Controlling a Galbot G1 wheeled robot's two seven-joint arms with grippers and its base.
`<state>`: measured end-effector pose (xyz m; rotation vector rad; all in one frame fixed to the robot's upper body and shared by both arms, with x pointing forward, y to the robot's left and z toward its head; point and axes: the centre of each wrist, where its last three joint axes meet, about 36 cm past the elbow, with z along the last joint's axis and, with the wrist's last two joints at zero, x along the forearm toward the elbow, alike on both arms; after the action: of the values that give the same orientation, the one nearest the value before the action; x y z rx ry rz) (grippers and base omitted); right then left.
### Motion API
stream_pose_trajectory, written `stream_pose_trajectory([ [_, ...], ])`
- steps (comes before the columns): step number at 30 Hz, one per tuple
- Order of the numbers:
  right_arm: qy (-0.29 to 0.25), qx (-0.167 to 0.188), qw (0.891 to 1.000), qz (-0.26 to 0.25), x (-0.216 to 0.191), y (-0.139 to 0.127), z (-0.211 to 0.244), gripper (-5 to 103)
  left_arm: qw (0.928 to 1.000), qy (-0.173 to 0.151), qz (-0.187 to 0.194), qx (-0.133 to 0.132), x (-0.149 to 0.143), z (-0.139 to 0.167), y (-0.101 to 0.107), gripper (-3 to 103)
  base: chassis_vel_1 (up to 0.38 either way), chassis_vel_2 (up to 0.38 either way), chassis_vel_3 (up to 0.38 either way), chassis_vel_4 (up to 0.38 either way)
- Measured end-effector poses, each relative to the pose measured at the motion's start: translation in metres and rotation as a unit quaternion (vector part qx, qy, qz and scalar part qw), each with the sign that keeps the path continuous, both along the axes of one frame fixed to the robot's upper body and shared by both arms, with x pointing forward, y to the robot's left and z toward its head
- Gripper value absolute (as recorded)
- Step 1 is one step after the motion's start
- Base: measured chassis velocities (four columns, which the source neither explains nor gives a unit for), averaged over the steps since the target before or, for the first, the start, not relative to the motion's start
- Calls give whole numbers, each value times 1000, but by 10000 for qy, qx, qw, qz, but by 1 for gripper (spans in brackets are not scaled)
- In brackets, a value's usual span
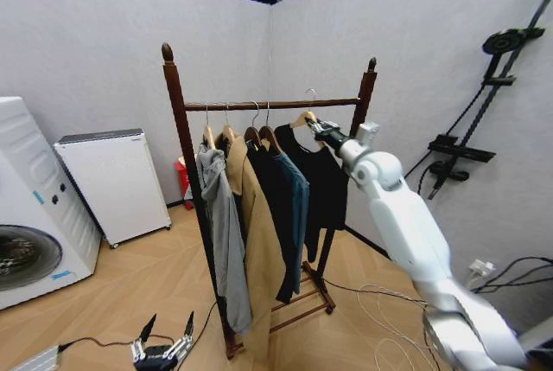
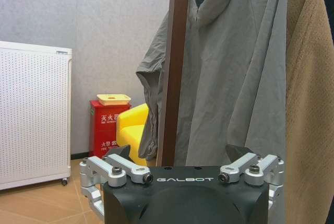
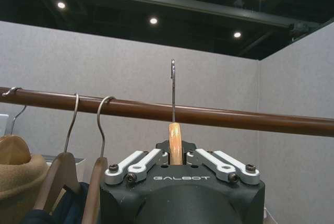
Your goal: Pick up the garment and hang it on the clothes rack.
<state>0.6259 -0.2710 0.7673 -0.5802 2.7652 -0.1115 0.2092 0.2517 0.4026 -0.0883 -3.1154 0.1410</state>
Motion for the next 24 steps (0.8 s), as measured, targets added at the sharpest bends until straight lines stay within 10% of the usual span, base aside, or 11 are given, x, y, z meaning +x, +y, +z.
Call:
stream_pose_trajectory([
  [8,224,-169,9995,119,33,38,25,10,10000,0,1,0,0,0,0,100,0,0,0,0],
  [24,545,-316,9980,-87,41,29,-8,13,10000,0,1,0,0,0,0,100,0,0,0,0],
])
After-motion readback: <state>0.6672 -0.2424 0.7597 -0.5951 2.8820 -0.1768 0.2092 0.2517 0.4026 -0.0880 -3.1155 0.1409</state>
